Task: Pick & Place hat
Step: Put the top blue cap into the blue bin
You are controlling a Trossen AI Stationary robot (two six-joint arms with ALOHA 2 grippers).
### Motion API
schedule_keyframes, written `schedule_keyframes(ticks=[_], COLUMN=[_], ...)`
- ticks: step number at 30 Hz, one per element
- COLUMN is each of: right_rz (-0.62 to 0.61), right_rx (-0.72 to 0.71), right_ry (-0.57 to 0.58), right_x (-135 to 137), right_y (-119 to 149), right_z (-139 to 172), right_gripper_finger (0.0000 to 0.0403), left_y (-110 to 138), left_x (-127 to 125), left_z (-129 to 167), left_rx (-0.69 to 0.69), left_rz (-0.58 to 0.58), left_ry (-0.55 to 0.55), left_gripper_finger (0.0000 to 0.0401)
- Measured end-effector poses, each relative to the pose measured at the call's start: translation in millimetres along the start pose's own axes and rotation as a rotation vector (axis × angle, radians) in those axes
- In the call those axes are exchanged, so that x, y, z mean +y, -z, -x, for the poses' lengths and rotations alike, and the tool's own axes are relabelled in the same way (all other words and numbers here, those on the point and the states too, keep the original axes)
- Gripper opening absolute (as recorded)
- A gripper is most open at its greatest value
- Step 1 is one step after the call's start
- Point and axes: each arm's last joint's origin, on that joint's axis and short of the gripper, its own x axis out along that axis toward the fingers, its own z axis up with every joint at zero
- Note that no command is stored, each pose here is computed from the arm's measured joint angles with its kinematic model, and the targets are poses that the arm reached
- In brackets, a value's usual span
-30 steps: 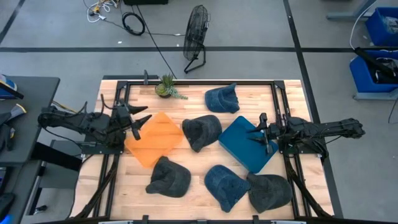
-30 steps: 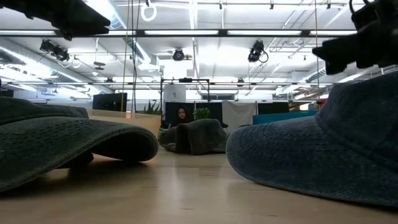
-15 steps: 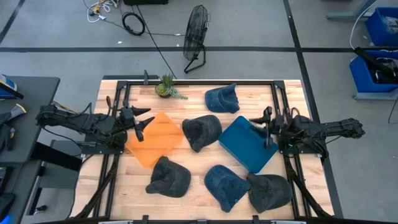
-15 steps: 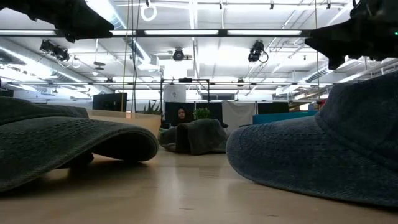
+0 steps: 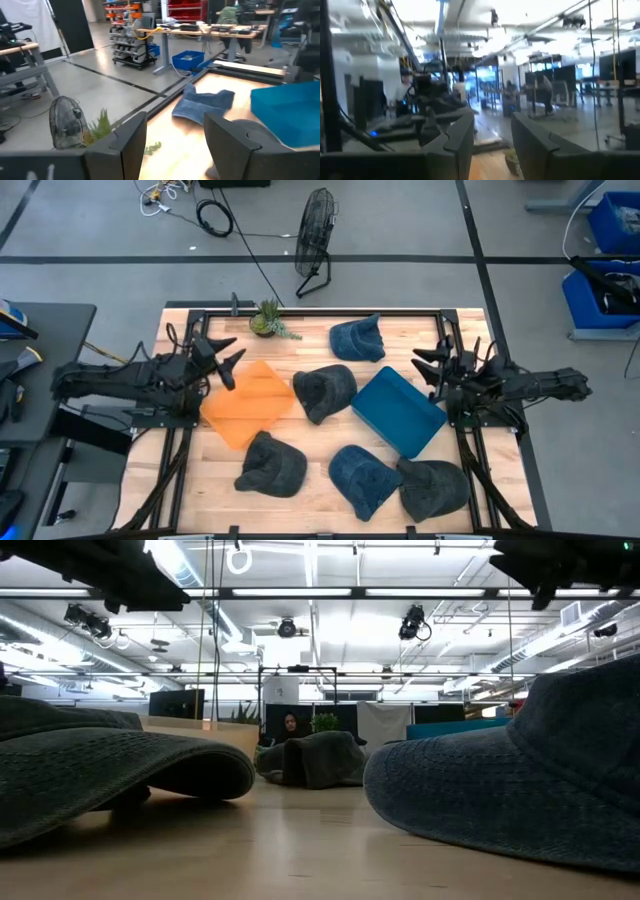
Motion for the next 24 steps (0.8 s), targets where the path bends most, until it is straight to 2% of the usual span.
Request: schedule_keyframes(ticks=[3, 7, 11, 15, 20, 24], right_rz=[0.054, 0.140, 0.129, 0.124, 0.147, 0.066], right_rx=[0.124, 0.365, 0.564, 0.712, 0.875, 0.982], right_ry=[0.049, 0.216, 0.388, 0.483, 0.588, 0.526], right_x=[3, 3, -2, -13, -39, -60], right_y=[-19, -35, -32, -10, 37, 69], right_z=[-17, -46, -79, -110, -136, -148], right_gripper_finger=[0.0137, 0.0137, 0.0137, 0.0137, 0.0137, 0.0137], left_y=[-4, -10, -12, -9, -7, -6], left_x=[3, 6, 11, 14, 14, 14], left_z=[-4, -8, -15, -22, -27, -28], left_rx=[-0.030, -0.075, -0.090, -0.059, -0.035, -0.032], left_rz=[0.004, 0.006, 0.013, -0.001, -0.013, -0.009], left_ry=[0.027, 0.065, 0.011, -0.038, -0.056, -0.055], left_gripper_finger=[0.0199, 0.0199, 0.0199, 0.0199, 0.0199, 0.0199])
